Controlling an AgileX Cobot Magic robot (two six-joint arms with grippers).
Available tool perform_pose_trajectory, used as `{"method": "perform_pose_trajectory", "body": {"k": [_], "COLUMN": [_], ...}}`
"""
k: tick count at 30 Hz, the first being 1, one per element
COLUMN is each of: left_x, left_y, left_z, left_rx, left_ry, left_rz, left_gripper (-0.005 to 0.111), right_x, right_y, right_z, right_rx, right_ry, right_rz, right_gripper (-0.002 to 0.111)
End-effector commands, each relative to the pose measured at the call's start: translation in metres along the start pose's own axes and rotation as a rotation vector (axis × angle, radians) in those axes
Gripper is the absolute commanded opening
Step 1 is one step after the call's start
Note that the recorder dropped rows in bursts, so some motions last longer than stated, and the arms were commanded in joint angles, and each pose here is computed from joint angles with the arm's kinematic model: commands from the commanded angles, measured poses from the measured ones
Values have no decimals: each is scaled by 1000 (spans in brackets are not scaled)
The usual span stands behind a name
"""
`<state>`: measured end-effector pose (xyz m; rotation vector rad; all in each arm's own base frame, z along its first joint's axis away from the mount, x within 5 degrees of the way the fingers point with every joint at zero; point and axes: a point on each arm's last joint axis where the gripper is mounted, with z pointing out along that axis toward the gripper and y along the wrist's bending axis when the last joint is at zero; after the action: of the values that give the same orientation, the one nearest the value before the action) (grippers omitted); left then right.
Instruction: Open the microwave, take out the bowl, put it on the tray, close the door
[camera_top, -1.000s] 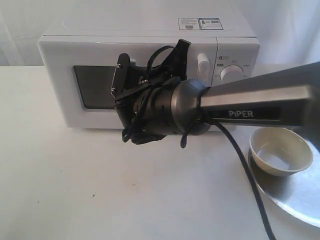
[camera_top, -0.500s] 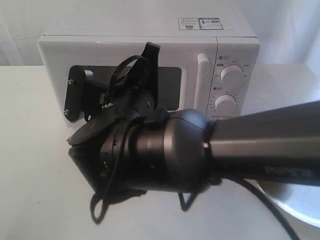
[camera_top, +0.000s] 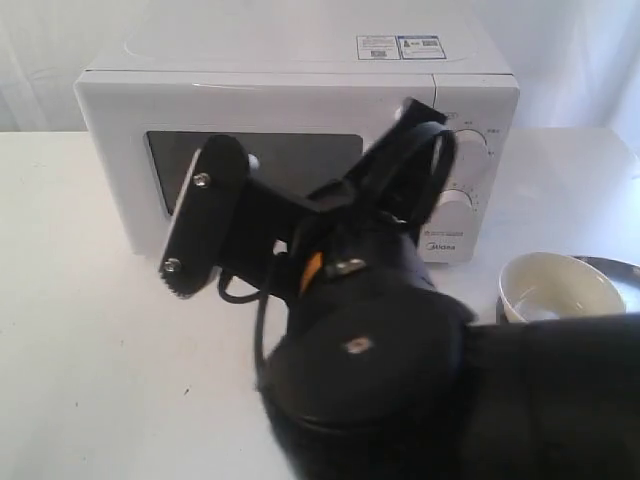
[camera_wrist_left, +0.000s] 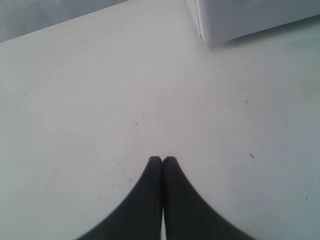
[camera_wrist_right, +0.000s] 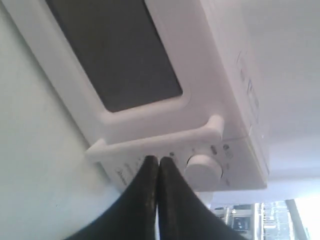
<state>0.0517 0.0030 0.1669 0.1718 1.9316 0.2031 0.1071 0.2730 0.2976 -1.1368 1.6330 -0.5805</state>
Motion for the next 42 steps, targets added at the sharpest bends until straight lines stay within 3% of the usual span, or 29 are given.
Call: {"method": "perform_pose_trajectory", "body": {"k": [1,8,28,32,34,36,39,42], "left_x": [0,0,0,0,0,0,0,0], "left_y": [-1,-1,-1,-1,-1,-1,-1,-1], "left_z": [0,0,0,0,0,0,0,0], "left_rx": [5,5,5,5,5,5,5,5], "left_ry": [-2,-2,-2,-2,-2,-2,-2,-2], "left_rz": [-7,-7,-7,-7,-7,-7,-7,-7], "left_gripper": [0,0,0,0,0,0,0,0], "right_x": [31,58,63,74,89,95,102,118], "right_y": [-13,-27,-30,-29,-31,-28,-30,-43], "right_z": [-15,-31,-35,-29,-22,-17,-5,2], "right_rx": [-82,-216,-244,-258,-320,-468,-623,-633], "right_ry": [75,157,170,243,354,354,196,-70], "right_rz": [69,217,246,273,376,551,855,1067], "right_gripper": [0,0,0,0,0,0,0,0]}}
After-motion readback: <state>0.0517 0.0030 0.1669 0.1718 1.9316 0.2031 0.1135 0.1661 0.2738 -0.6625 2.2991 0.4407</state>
